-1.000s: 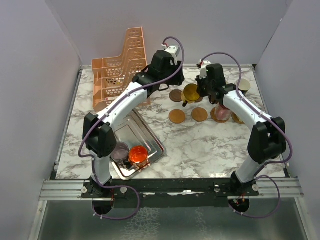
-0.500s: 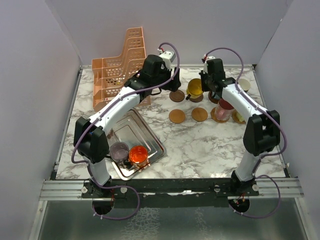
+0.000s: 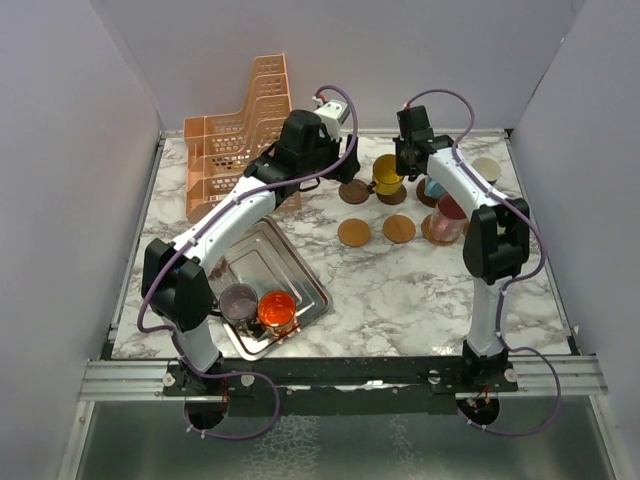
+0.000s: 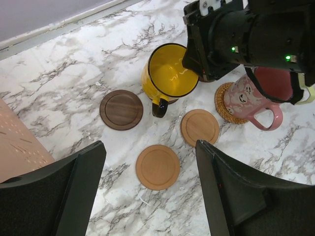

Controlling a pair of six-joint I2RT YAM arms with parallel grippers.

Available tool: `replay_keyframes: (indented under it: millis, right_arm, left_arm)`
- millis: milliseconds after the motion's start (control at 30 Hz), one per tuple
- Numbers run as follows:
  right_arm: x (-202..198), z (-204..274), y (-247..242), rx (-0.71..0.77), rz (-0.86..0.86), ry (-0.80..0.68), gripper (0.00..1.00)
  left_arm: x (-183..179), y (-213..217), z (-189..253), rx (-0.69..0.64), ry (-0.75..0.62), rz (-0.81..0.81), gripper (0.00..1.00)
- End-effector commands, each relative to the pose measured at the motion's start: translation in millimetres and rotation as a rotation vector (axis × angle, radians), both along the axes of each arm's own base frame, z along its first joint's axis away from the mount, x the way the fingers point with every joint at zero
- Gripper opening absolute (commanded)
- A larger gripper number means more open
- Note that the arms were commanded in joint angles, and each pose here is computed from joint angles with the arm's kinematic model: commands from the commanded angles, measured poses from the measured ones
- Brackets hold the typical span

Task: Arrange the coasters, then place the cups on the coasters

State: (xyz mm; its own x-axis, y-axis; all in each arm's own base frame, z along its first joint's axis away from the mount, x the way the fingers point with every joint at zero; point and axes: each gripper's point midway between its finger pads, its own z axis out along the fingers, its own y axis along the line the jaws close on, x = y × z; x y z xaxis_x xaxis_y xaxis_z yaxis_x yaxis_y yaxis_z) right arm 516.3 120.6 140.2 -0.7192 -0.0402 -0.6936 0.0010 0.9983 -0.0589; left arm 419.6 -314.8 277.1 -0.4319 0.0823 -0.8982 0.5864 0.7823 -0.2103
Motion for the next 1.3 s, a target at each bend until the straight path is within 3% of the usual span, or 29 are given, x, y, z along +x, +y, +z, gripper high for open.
replay_keyframes:
  millis: [0,1267]
  right_arm:
    - [7,-1,-5,-0.009,-0.064,0.011,0.01]
    - [27,-26,-19,0.009,-0.004,0.084,0.01]
  left_arm:
    - [0,4,20,-0.019,-0.056,0.012,0.77]
    - [-9,5,33,-0.038,-0.069,-0.012,0.78]
